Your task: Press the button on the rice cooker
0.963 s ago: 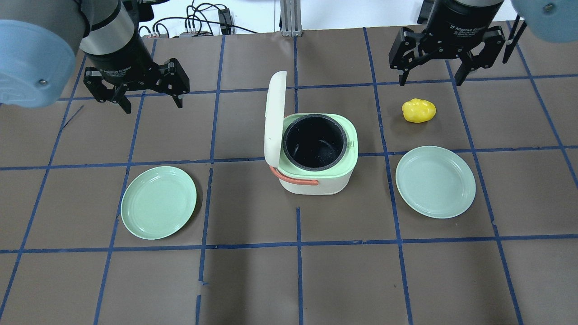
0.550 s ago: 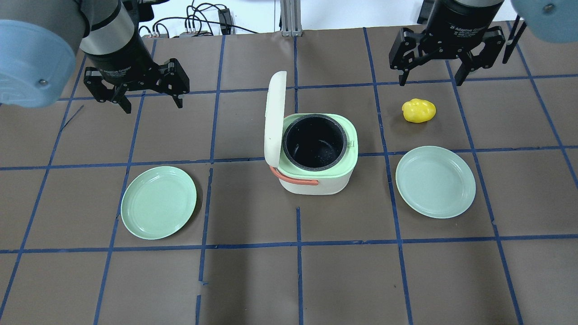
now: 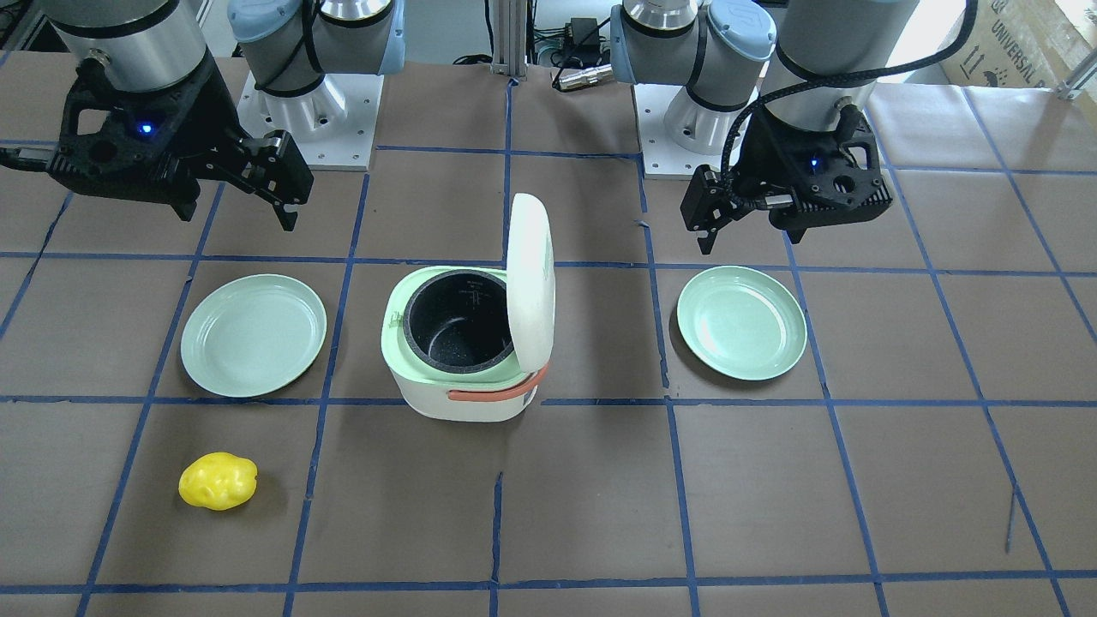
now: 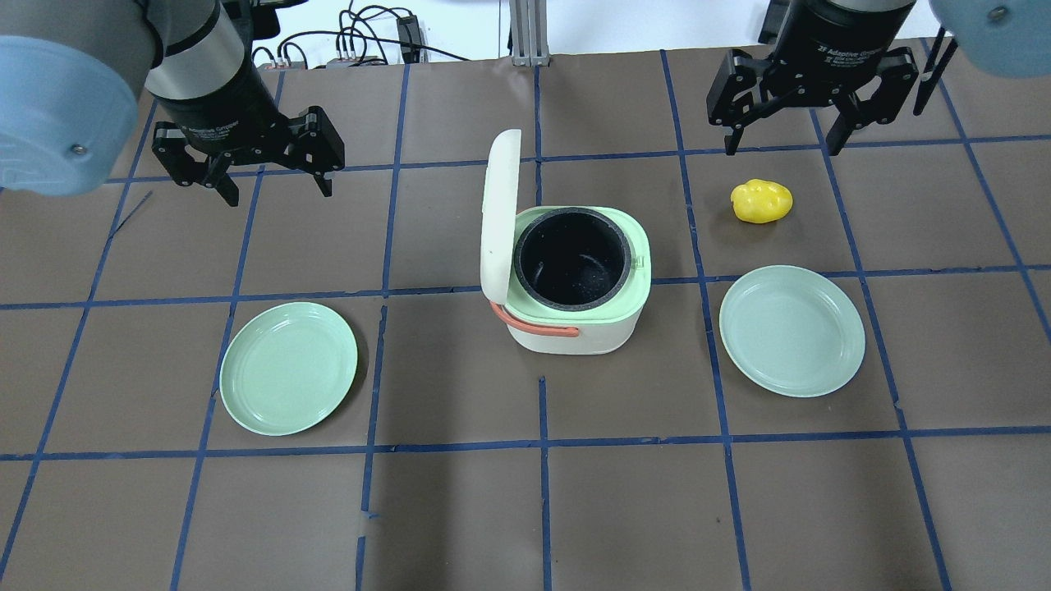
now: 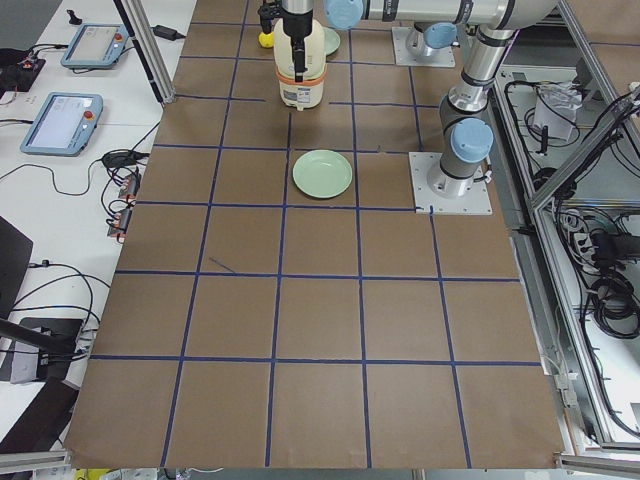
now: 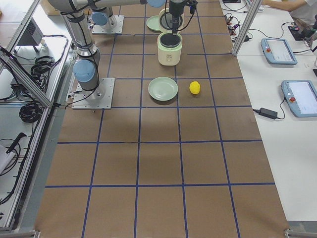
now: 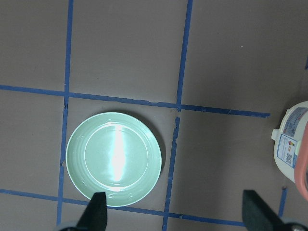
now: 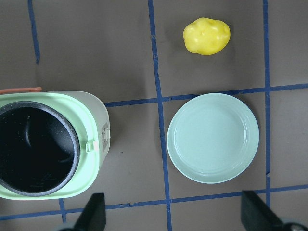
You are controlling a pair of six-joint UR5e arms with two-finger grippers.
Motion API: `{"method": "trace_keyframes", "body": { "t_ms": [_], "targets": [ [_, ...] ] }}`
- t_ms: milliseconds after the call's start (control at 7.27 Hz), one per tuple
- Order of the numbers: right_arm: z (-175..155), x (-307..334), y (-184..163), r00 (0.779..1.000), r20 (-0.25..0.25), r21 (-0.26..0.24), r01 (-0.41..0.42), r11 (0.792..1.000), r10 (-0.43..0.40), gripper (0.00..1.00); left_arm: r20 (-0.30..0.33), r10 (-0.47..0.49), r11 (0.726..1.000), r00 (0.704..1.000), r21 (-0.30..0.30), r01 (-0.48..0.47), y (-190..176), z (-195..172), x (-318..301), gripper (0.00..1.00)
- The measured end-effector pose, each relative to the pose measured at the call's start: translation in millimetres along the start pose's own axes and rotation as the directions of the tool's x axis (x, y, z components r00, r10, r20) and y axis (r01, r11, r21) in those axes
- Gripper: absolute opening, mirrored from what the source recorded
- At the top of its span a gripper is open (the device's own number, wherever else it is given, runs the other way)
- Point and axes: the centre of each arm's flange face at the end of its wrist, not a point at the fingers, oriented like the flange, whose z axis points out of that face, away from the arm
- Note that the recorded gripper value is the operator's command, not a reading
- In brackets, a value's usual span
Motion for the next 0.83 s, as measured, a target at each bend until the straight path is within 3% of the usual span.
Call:
{"method": "trace_keyframes", "body": {
  "t_ms": [825],
  "targets": [
    [3.8, -0.9, -2.1, 1.000, 0.005, -0.007, 0.000, 1.000, 0.000, 1.00, 0.000, 0.000, 1.000, 1.000, -0.001, 0.000, 0.1, 0.2, 0.0, 1.00]
  ]
}}
